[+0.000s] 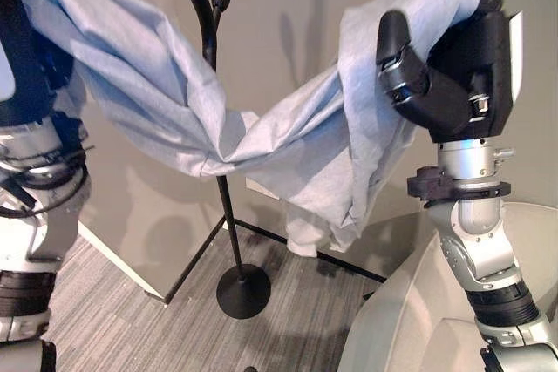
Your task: Hang the clothes on the sofa on the clothes rack.
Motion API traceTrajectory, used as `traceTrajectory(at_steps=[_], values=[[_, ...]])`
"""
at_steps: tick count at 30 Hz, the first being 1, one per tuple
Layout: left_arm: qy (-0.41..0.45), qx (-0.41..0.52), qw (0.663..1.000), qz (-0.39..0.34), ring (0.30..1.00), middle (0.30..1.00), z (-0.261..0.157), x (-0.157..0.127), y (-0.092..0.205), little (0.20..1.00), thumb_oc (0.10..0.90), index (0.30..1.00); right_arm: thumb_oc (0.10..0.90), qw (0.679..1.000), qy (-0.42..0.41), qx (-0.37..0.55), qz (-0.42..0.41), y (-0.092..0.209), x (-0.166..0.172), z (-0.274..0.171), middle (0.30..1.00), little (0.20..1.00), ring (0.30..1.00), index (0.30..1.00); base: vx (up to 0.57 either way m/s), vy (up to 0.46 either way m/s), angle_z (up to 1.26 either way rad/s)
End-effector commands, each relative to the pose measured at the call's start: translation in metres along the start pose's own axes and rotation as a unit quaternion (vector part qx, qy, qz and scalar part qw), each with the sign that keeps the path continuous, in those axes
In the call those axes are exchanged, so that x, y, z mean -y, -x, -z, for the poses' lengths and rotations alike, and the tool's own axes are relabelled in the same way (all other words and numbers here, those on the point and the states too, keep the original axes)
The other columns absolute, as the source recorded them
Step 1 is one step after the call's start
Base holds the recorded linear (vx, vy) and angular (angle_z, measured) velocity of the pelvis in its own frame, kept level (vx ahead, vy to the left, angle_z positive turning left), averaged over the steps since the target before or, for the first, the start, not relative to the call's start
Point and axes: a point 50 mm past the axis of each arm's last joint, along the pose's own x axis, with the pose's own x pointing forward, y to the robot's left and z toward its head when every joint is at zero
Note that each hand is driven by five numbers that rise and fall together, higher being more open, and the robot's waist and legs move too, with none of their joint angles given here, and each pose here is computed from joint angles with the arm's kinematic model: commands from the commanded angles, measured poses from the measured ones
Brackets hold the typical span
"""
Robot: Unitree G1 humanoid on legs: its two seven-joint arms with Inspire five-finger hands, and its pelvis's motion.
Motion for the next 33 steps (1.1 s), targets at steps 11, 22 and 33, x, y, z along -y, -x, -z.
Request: traceTrajectory(at_steps=[11,22,33], values=[[-0.164,-0.137,0.957,0.197,0.300,0.300,0.096,0.027,0.037,0.300,0.400,0.300,0.400,0.995,0.085,0.038,0.034,-0.064,0.038,-0.005,0.300,0.300,0.300,0.300,0.03,0.020,-0.01],[-0.120,-0.161,0.925,0.324,0.300,0.300,0.092,0.071,0.056,0.300,0.400,0.300,0.400,0.994,0.103,0.002,0.027,-0.102,0.036,0.009,0.300,0.300,0.300,0.300,0.06,0.026,-0.03],[0.013,-0.155,0.894,0.420,0.300,0.300,0.029,0.075,0.142,0.300,0.400,0.300,0.433,0.998,0.015,-0.057,0.002,-0.044,0.019,0.034,0.349,0.349,0.349,0.349,0.05,0.004,-0.02]])
